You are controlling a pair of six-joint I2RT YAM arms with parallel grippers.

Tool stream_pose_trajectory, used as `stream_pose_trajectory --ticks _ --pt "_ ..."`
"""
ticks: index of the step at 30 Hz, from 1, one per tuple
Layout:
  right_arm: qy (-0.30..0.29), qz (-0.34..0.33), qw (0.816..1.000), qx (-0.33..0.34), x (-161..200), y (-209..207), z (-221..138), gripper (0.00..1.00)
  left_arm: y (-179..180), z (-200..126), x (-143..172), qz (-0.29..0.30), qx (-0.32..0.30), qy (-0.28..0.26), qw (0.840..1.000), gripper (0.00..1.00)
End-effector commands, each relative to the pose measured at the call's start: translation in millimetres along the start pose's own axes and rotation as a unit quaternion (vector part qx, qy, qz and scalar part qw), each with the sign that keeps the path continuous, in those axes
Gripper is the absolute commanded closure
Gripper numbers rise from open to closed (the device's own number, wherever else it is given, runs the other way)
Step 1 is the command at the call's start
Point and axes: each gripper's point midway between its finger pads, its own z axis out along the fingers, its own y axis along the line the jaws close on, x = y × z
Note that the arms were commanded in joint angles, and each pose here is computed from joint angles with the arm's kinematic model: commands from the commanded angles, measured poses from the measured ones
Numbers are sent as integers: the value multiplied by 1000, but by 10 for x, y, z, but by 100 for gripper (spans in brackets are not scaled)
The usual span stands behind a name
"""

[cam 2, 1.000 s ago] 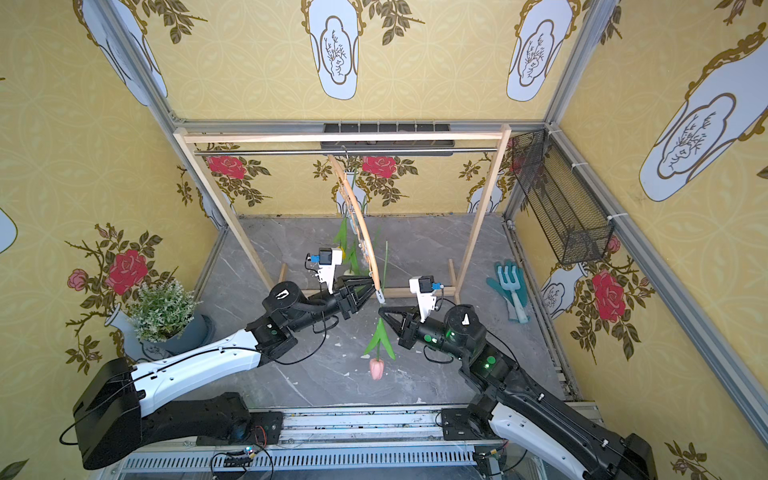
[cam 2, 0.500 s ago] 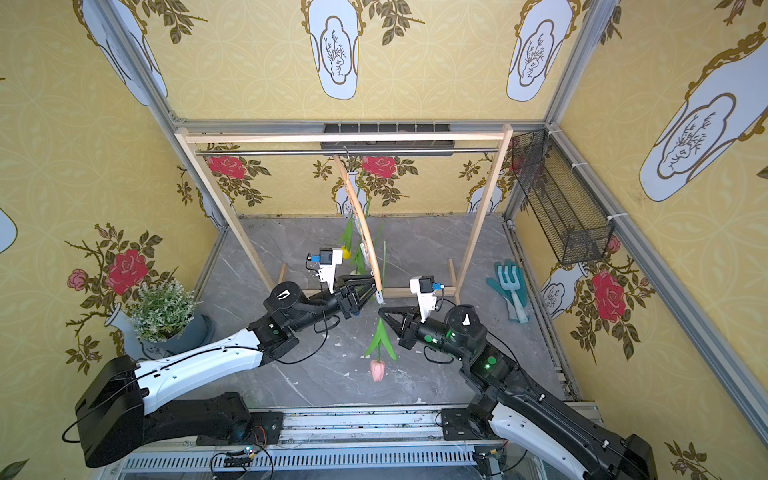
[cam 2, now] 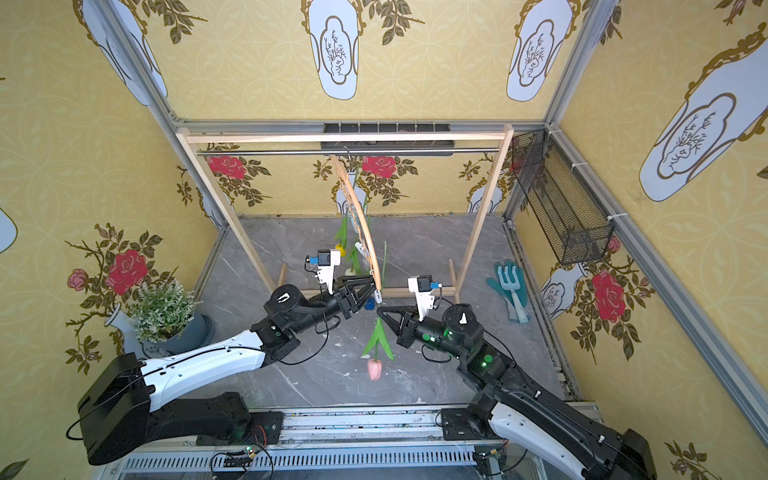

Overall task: Dry the flowers on a clothes hanger
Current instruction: Clamp the flower onto the hanger.

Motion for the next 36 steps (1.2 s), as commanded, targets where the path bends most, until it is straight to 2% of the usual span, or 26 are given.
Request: stream_pose_trajectory --ticks 1,4,9,14,22,25,36 --pt "-47 -21 997 -50 -217 239 -39 100 39 -17 43 -6 0 -1 1000 68" --pt "-53 -20 997 -51 -226 245 -67 100 45 -27 49 -11 2 -5 1000 60" --pt "-54 -17 997 -50 -217 234 -77 100 44 -22 53 -17 8 -9 1000 52" --pt "-57 -16 997 -48 -219 225 -80 100 29 -48 34 -19 15 -20 1000 36" --pt "-58 -14 997 -43 -218 199 -76 100 23 -104 28 -14 17 -28 999 28" --pt "-59 -13 997 -42 -222 193 -74 100 19 -120 26 -12 17 -29 999 30" --pt "-60 -13 997 -48 -243 224 -73 100 -38 -67 23 -11 35 -26 999 64"
